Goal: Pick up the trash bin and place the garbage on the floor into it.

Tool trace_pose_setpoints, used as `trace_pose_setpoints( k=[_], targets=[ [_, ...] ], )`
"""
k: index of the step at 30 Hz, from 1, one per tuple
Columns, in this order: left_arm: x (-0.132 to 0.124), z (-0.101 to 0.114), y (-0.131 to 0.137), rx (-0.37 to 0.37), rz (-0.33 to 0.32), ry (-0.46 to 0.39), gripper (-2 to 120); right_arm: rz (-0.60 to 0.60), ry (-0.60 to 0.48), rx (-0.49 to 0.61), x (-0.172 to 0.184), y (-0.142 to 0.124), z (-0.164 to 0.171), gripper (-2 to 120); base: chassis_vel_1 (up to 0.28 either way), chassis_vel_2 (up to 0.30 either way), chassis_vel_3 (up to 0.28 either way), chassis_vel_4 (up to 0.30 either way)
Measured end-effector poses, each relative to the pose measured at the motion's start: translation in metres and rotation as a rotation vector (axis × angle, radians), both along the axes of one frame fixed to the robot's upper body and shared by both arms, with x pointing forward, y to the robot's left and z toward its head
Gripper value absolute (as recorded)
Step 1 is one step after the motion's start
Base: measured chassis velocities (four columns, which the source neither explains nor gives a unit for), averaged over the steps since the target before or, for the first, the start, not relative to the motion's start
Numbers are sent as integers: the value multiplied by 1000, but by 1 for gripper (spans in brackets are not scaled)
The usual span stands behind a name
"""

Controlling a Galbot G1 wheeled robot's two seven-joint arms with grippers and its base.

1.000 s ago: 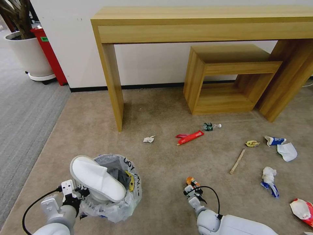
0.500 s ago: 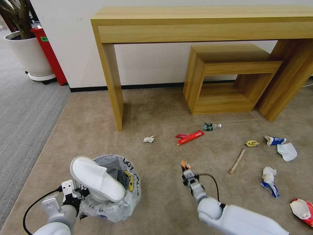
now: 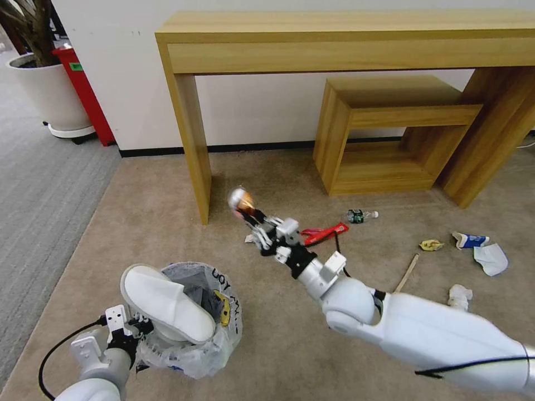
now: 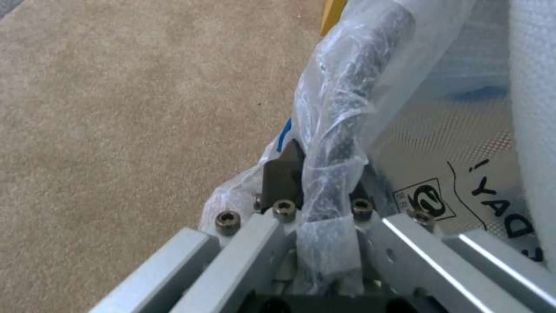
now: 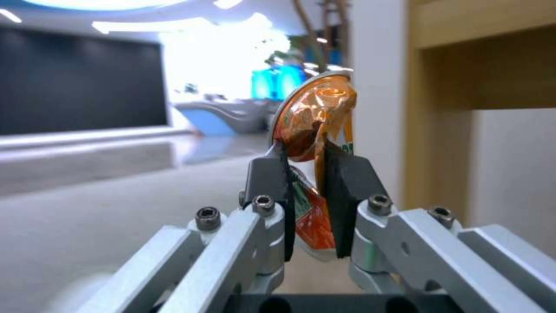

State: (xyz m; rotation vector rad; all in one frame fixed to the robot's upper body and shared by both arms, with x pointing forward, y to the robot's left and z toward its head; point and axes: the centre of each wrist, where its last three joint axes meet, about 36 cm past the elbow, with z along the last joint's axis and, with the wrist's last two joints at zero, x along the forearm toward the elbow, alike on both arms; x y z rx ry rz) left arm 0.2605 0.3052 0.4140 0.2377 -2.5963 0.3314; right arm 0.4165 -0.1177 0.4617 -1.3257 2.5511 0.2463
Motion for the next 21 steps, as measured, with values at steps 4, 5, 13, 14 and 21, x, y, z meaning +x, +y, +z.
trace_pose_setpoints(
  k=[4,5,13,14,21],
  targets=[
    [-1,0,0,-2,7,0,0,101,71,48,-18,19,2,11,0,0,0,0],
    [-1,0,0,-2,7,0,0,101,71,48,-18,19,2,11,0,0,0,0],
    [-1,0,2,1,18,-2,0,209,211,-44,-59,27,-18,11,0,0,0,0],
    [-1,0,2,1,18,-2,0,209,211,-44,-59,27,-18,11,0,0,0,0],
    [0,0,1,-4,29,-6,0,234,285,-117,-87,19,-39,11,0,0,0,0]
  ],
)
